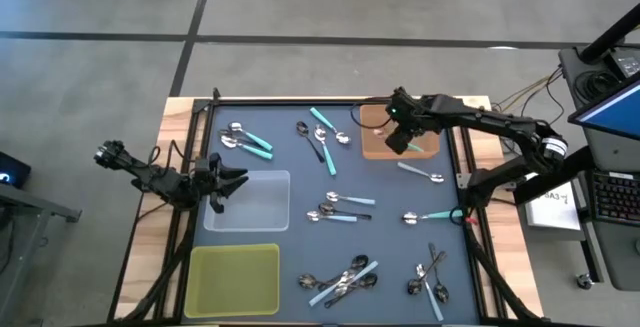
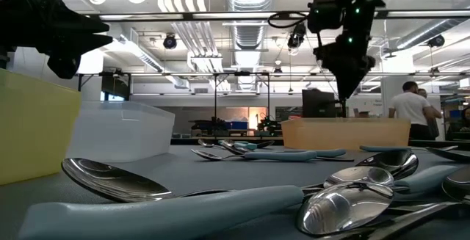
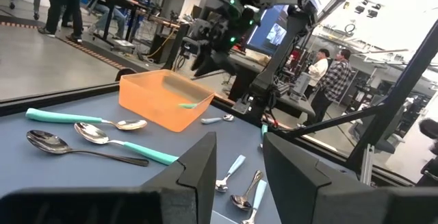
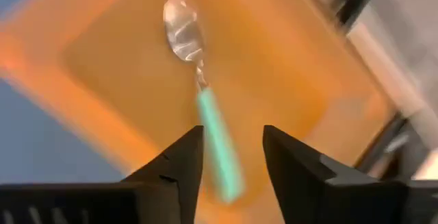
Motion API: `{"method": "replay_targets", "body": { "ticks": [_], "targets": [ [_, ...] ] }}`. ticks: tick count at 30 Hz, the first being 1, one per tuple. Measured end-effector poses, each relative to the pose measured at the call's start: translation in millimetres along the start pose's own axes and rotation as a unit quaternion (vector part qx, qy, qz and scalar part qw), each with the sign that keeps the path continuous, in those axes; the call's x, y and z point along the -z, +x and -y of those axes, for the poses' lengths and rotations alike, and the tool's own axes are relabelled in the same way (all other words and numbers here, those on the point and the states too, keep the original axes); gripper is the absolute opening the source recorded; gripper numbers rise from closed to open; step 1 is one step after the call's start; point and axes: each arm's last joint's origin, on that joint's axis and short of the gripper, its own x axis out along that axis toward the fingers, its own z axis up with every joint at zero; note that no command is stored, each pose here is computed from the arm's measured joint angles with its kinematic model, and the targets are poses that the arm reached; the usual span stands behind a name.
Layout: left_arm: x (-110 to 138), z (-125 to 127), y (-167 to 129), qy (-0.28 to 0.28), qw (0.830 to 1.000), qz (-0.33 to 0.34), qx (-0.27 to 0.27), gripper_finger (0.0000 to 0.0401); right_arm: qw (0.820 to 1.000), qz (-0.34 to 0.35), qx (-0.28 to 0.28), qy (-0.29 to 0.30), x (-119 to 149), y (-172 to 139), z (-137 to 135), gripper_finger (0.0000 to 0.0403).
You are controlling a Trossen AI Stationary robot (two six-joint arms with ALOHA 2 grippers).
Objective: Sort silverware by color (type)
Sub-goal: Put the green spoon into the orange bin
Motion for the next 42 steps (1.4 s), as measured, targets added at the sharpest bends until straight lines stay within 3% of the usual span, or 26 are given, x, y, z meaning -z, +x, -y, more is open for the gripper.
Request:
{"method": "replay_targets", "body": {
  "ticks": [2, 4, 8, 16, 24, 35, 42],
  "targets": [
    [0, 0, 0, 0.000, 1.000, 0.000, 0.000, 0.0103, 0.996, -0.037, -0.068, 0.051, 3, -7, -3, 0.0152],
    [0, 0, 0, 0.000, 1.000, 0.000, 0.000, 0.0103, 0.986, -0.074, -0.132, 0.066, 8, -13, -11, 0.0150],
    [0, 0, 0, 0.000, 1.000, 0.000, 0.000, 0.0103, 0.969, -0.155, -0.192, 0.024, 30, -17, -37, 0.0140],
    [0, 0, 0, 0.000, 1.000, 0.000, 0.000, 0.0103, 0.944, -0.247, -0.168, -0.139, 97, -5, -89, 0.0141],
    [0, 0, 0, 0.000, 1.000, 0.000, 0.000, 0.0103, 0.938, -0.208, -0.138, -0.240, 135, 9, -112, 0.0142],
    [0, 0, 0, 0.000, 1.000, 0.000, 0.000, 0.0103, 0.950, -0.225, -0.116, -0.185, 159, 31, -111, 0.0144],
    [0, 0, 0, 0.000, 1.000, 0.000, 0.000, 0.0103, 0.945, -0.257, -0.132, -0.156, 163, 30, -112, 0.0144]
  ]
}}
